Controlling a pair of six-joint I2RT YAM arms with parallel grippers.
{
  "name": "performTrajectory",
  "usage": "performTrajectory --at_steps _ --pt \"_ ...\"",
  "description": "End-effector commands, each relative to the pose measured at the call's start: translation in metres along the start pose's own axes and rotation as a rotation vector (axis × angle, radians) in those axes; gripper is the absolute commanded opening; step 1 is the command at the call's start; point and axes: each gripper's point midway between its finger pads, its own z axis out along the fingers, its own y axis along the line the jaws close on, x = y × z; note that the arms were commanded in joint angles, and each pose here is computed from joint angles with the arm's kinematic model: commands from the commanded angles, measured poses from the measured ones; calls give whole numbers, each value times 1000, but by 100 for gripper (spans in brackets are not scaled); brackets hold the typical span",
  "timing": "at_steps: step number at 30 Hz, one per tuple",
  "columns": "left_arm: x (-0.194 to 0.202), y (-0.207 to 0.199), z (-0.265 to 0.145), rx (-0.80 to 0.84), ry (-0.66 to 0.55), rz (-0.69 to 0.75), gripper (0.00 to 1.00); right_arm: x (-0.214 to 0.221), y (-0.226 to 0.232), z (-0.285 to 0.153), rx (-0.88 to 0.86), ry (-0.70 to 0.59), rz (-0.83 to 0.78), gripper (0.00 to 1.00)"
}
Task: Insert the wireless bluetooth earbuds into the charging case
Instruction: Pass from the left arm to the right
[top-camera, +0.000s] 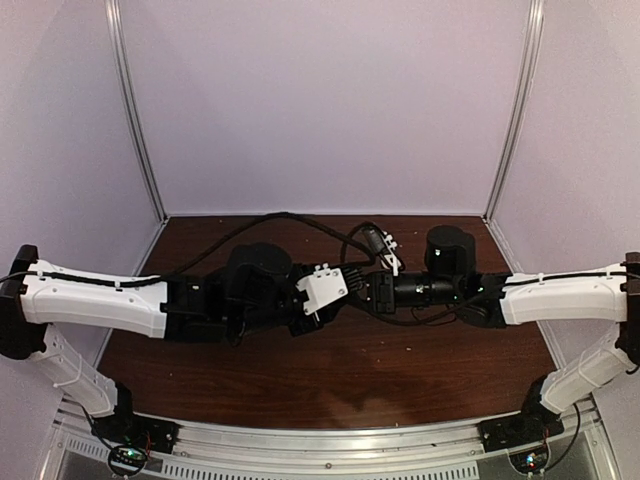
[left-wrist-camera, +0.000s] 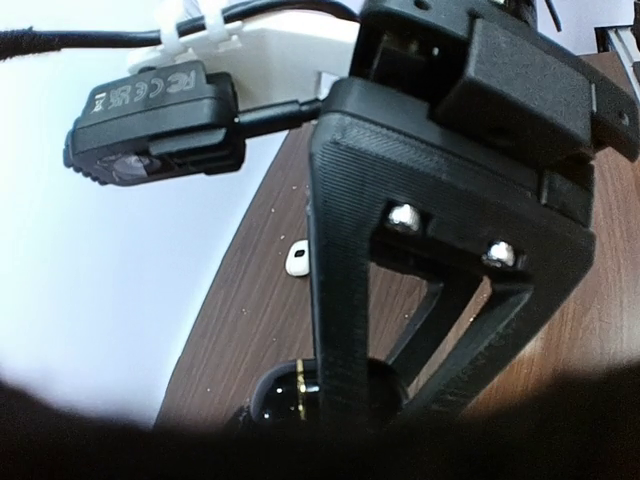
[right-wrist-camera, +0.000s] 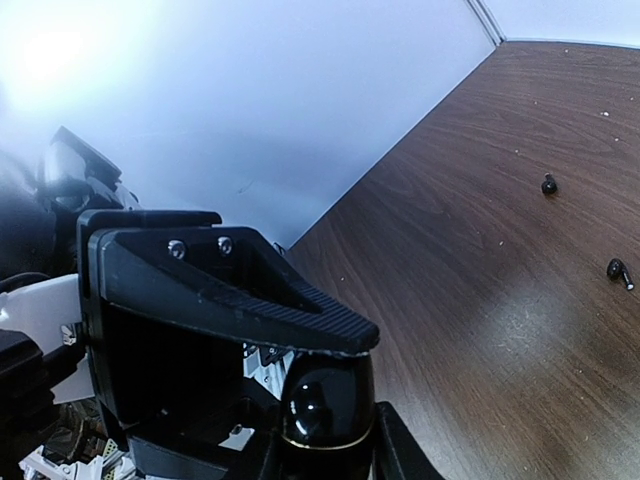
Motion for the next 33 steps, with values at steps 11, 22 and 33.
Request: performTrajectory --at_steps 11,22,33 --pt "-29 26 -26 -84 -125 -104 64 -20 16 -6 -17 -65 -94 8" --pt "-30 25 -57 -50 -224 -77 75 -35 44 -23 -118 -123 -149 6" --pt "-44 26 -42 -64 -238 -43 72 -35 52 -19 -153 -118 -105 7"
